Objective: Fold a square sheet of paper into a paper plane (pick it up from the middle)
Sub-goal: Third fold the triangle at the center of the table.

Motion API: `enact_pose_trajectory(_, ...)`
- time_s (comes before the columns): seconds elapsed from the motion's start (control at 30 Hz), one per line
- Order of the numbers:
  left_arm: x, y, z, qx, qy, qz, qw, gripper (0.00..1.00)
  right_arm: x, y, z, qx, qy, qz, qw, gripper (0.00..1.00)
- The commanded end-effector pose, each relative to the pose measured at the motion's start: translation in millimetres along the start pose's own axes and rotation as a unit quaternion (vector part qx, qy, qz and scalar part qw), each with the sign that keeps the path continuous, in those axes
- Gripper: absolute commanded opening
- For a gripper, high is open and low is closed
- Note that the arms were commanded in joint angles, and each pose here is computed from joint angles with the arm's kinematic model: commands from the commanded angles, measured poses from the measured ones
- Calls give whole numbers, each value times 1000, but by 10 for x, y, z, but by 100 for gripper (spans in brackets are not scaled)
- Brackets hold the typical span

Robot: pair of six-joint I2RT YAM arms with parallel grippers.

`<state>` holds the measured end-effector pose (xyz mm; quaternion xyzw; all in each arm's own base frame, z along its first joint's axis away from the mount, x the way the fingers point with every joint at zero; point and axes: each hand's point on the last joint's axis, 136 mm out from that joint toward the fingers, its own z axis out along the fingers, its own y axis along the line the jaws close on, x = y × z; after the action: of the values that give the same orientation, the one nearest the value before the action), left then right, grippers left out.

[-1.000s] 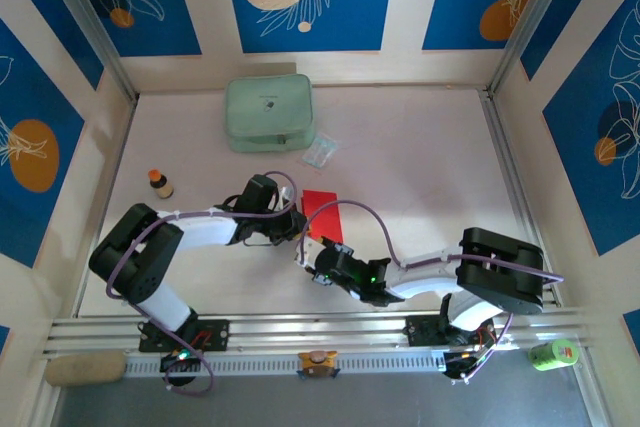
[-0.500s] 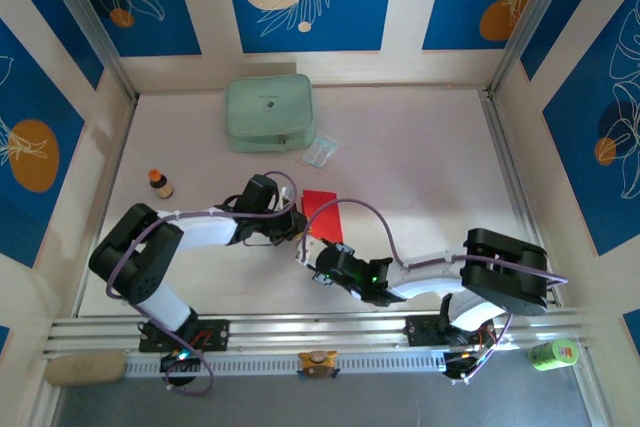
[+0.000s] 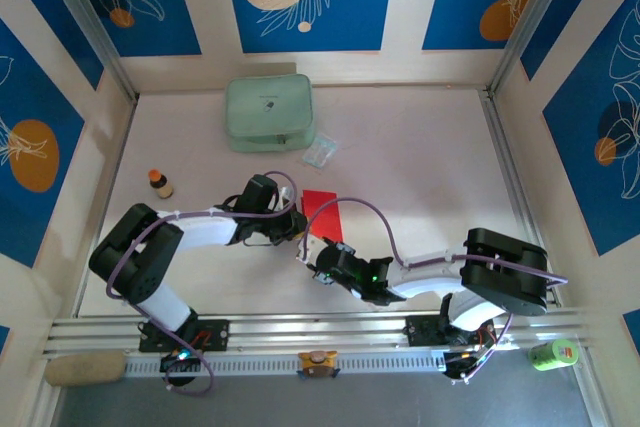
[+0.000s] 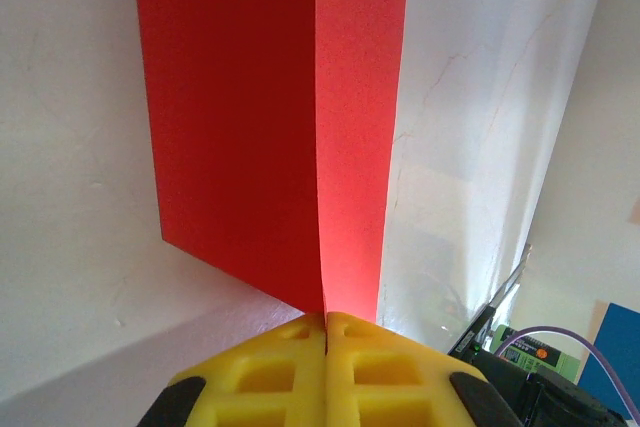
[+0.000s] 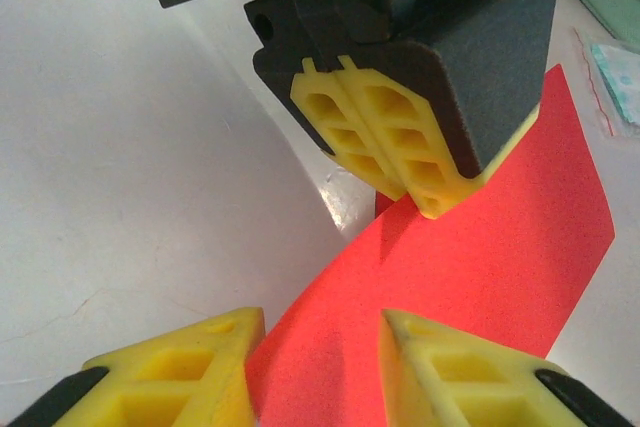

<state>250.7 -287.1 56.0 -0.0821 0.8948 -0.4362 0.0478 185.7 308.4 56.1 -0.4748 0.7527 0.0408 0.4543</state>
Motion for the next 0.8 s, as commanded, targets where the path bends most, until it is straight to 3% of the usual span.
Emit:
enact_pose_trajectory(0.0, -18, -2, -37, 4, 0, -6, 1000, 4, -51, -13, -6, -2, -8, 11, 1000, 38)
enact_pose_trajectory(0.37, -16, -3, -47, 2, 0, -7, 1000, 4, -107, -17, -15, -1, -24, 8, 1000, 45)
enact_pose_trajectory(0.77, -15, -3, -51, 3, -1, -6, 1000, 4, -74, -79, -46, 11, -20, 14, 1000, 34)
